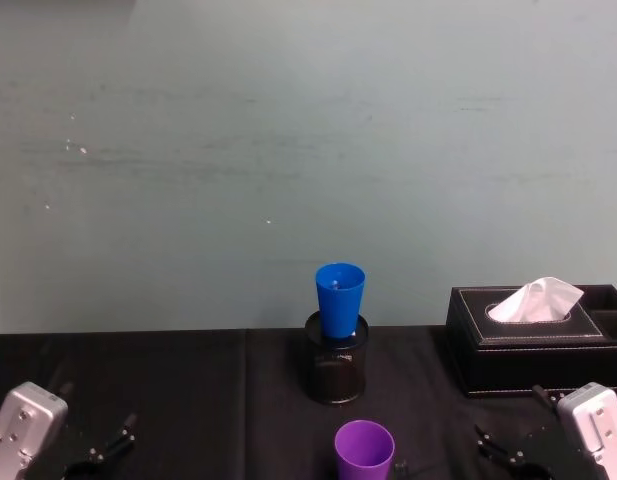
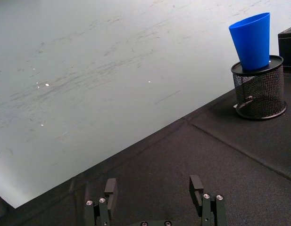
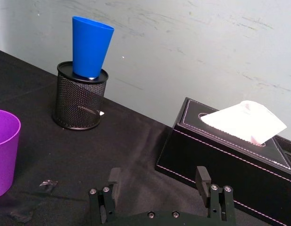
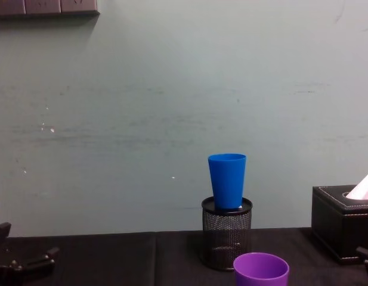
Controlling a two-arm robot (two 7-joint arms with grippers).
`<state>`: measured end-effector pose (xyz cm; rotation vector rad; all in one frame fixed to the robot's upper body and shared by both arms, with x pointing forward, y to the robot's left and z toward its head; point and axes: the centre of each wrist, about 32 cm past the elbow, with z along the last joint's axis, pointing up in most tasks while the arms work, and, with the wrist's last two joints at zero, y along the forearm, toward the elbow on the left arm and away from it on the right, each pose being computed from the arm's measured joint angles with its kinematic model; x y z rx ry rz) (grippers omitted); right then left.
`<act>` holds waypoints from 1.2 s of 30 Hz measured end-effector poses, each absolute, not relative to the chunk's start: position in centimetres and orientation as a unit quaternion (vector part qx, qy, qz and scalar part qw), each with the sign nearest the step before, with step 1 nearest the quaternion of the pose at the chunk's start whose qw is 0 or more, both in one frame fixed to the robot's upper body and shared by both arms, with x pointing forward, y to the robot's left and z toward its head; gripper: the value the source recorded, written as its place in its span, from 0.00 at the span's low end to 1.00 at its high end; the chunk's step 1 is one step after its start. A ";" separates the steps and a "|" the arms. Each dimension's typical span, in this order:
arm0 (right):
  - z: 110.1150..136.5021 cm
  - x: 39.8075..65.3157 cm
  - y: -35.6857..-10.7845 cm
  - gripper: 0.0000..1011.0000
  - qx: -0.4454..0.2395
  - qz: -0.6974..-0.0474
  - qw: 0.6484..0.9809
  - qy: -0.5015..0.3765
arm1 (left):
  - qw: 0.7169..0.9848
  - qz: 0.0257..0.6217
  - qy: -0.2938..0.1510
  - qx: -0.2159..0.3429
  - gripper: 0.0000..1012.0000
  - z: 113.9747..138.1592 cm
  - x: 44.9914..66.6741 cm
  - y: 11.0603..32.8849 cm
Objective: Pick up one cup with a gripper and tap it against the other cup.
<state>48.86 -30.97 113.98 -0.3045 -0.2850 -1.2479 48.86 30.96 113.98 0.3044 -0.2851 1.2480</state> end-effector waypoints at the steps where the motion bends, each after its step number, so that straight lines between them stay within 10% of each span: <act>1: 114.0 48.9 -31.0 0.99 -0.141 -0.580 0.791 -0.132 | 0.791 0.580 -0.132 0.141 0.99 114.0 48.9 31.0; 36: 114.0 48.9 -31.0 0.99 -0.141 -0.580 0.791 -0.132 | 0.791 0.580 -0.132 0.141 0.99 114.0 48.9 31.0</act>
